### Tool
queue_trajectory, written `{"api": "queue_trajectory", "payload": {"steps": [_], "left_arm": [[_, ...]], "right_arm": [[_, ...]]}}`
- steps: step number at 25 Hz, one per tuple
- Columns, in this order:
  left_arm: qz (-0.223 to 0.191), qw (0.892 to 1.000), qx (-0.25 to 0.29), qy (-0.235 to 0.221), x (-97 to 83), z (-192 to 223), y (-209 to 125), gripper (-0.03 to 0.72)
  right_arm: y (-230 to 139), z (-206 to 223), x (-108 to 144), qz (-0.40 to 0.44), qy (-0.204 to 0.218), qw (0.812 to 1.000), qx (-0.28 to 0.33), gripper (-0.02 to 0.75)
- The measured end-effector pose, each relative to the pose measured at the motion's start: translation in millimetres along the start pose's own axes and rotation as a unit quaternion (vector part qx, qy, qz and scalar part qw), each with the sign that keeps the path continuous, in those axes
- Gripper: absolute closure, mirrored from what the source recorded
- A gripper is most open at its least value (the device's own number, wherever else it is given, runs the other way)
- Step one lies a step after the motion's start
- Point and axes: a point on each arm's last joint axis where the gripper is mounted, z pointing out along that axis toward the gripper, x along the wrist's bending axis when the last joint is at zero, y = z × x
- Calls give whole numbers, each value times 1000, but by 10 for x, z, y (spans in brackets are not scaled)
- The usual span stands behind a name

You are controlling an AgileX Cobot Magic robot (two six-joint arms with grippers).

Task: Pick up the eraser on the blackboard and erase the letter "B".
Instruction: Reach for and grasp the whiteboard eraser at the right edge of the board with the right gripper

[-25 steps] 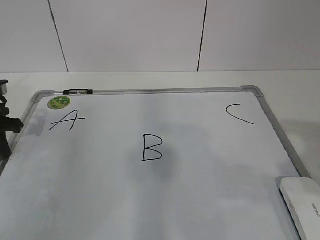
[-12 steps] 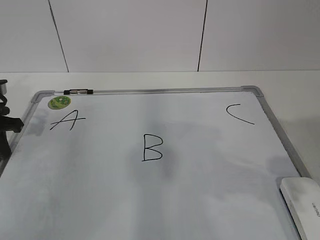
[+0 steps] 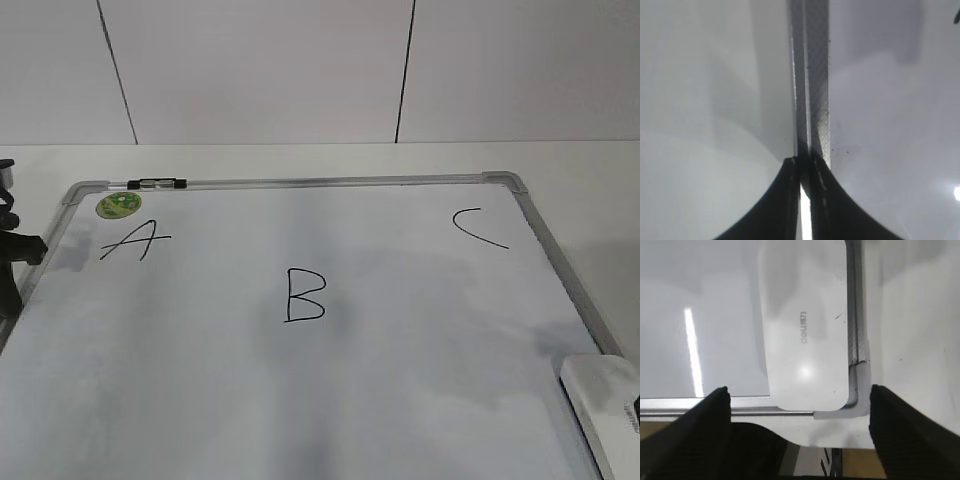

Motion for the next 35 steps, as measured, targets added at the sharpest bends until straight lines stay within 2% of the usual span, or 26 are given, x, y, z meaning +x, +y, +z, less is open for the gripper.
{"api": "queue_trajectory", "payload": {"steps": [7, 13, 20, 26, 29, 35], "left_arm": [[0, 1000, 0, 0, 0, 0, 0, 671], [-1, 1000, -1, -1, -1, 0, 2, 671], [-1, 1000, -1, -1, -1, 0, 2, 671], [-1, 1000, -1, -1, -1, 0, 2, 672], [-1, 1000, -1, -1, -1, 0, 2, 672], [-2, 1000, -2, -1, -2, 0, 3, 672]], "right_arm": [[-86, 338, -69, 2, 0, 999, -49, 94], [-66, 406, -86, -4, 0, 996, -88, 111], [-51, 404, -87, -5, 0, 995, -96, 160], [-48, 403, -87, -5, 0, 995, -98, 168], [-46, 403, -85, -4, 1, 995, -99, 163], [-30, 449, -81, 1, 2, 996, -88, 71]]}}
